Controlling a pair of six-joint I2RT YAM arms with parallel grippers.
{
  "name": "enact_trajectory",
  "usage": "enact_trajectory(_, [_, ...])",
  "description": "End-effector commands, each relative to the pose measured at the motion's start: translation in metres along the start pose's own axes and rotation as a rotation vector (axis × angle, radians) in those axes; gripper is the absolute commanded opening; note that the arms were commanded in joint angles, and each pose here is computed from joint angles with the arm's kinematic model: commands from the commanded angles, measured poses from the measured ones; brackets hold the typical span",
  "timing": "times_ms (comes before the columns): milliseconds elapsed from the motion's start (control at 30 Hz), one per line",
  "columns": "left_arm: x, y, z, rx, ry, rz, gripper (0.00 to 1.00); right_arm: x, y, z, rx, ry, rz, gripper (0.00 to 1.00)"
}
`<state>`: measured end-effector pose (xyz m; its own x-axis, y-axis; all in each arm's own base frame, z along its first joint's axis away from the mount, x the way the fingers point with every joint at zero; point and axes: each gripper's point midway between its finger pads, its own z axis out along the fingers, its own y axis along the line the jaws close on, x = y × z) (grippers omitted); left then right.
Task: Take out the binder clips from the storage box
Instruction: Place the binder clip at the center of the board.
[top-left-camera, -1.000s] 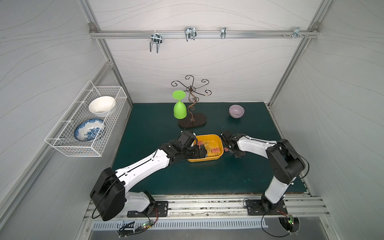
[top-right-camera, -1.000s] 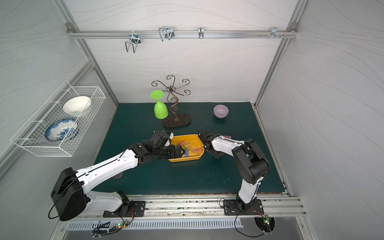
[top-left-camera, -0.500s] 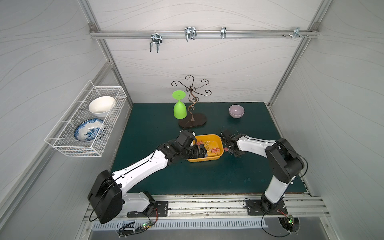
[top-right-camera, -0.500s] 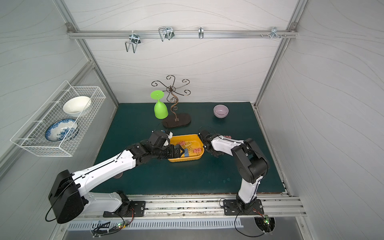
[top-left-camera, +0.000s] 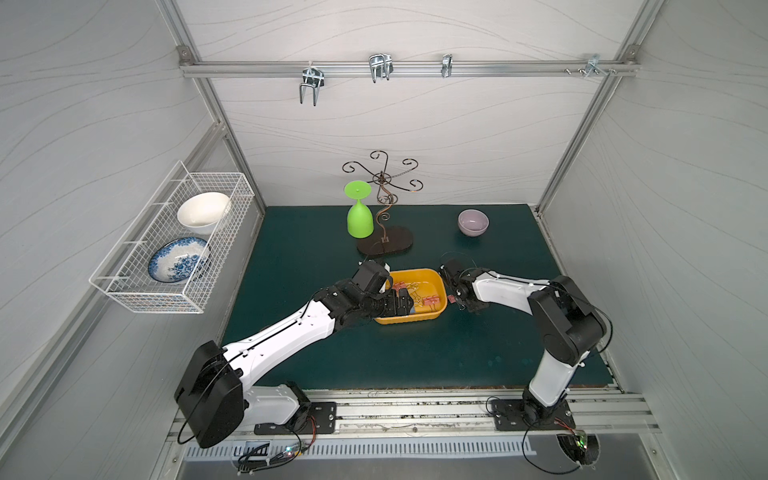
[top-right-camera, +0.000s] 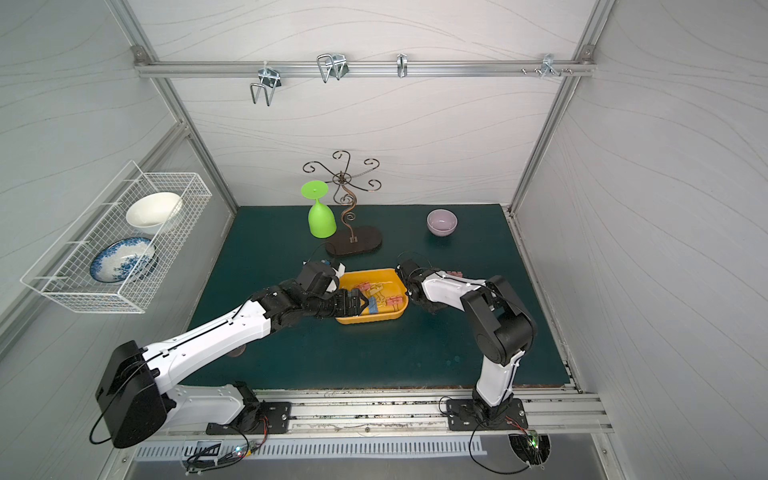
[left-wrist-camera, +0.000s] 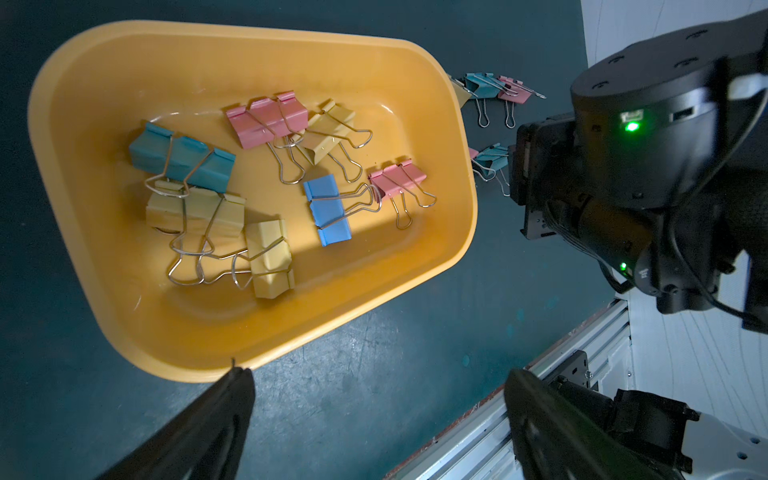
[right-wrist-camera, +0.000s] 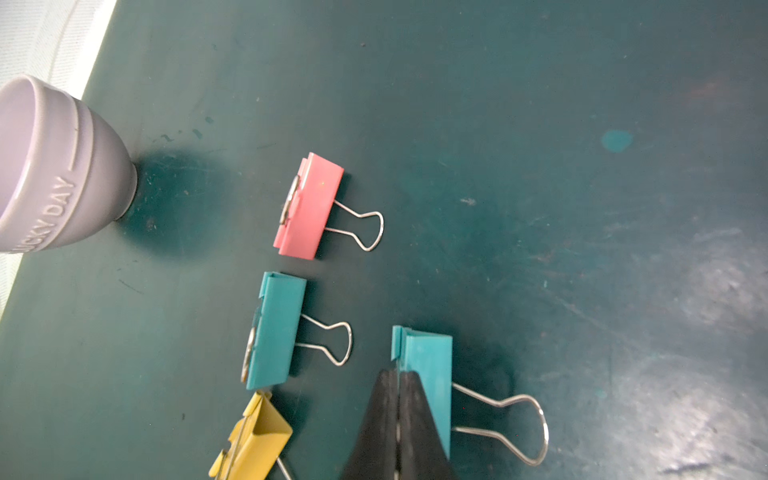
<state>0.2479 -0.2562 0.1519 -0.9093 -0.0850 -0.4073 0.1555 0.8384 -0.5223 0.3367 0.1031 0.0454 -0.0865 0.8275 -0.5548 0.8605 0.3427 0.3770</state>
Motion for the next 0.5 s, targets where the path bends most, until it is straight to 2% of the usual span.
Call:
enact_trajectory(0, [-0.012,-0.010,-0.010,0.023,-0.047,0.004,0.98,-0.007,0.002,0.001,0.010,-0.050,-0.003,0.06])
enact_trajectory(67, [-0.012,-0.010,-0.010,0.022,-0.047,0.004,0.98,-0.007,0.007,0.001,-0.009,-0.054,-0.020,0.07])
enact_trajectory(167, [-0.012,-0.010,-0.010,0.024,-0.045,0.005,0.98,-0.008,0.011,-0.008,-0.027,-0.035,-0.064,0.17])
enact_trajectory(233, [-0.012,-0.010,-0.011,0.019,-0.048,0.008,0.98,-0.009,0.007,-0.015,-0.037,-0.011,-0.069,0.19])
enact_trajectory(467, [-0.014,-0.010,-0.014,0.015,-0.055,0.021,0.98,-0.008,-0.006,-0.043,-0.154,0.149,-0.144,0.42])
